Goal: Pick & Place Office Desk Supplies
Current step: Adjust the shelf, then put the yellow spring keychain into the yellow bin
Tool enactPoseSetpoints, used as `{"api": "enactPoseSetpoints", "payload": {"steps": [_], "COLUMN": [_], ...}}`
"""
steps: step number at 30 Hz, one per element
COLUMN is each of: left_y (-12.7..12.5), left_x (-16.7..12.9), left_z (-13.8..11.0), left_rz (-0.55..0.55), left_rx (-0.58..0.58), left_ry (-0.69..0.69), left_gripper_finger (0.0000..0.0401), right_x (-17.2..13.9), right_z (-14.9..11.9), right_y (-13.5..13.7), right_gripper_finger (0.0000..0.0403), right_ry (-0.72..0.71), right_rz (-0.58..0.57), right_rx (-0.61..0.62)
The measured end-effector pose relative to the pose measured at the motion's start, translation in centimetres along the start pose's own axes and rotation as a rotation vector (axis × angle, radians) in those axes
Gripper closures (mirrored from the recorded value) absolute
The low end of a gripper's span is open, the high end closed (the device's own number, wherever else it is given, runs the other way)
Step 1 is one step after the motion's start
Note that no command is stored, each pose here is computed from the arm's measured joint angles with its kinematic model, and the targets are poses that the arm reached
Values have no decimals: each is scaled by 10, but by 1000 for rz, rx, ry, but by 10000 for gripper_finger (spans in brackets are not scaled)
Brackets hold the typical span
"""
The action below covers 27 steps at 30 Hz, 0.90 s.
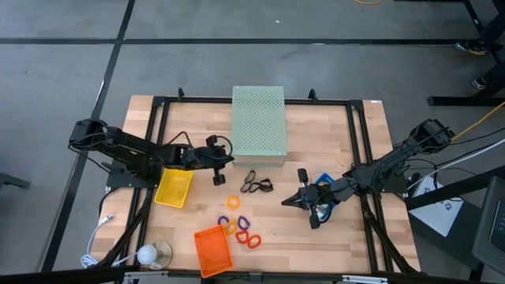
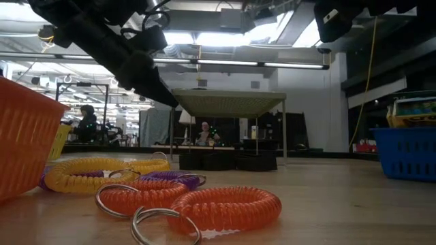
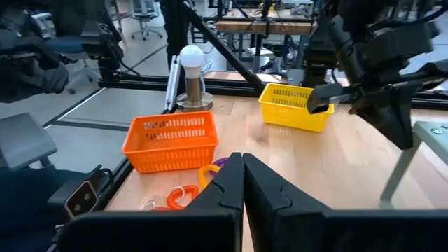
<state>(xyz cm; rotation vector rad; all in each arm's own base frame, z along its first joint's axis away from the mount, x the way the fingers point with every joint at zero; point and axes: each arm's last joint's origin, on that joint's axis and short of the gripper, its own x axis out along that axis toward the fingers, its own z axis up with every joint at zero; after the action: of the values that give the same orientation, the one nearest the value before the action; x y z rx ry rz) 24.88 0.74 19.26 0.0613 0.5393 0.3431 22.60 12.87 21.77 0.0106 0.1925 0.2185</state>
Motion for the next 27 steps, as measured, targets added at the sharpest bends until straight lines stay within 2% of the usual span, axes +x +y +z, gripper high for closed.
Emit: {"api": "enactPoseSetpoints", "payload": {"steps": [8,14,17,21,27], "left_y": [-18,-42,-51,-62,-68], "left_x": [-4,-15,-19,-22,-21], "left_z": [-1,-3,-5,-9,-13], "left_rz": [-288,-438,-463,-443,-409], "left_rx": [-76,-125,-132,-107,-73], "left_ry": [22,46,54,58,65], "left_gripper_finger": [398,357,324,283,244], "right_x": [0,0,0,0,0], "right_z": [0,0,0,0,0], "right_y": [0,0,0,0,0], "right_gripper_finger": [395,396,391,387,379], "right_ry": [1,1,1,0,-1], "right_rz": [12,12,12,4,-7], "right_rx": [0,0,0,-4,-8]}}
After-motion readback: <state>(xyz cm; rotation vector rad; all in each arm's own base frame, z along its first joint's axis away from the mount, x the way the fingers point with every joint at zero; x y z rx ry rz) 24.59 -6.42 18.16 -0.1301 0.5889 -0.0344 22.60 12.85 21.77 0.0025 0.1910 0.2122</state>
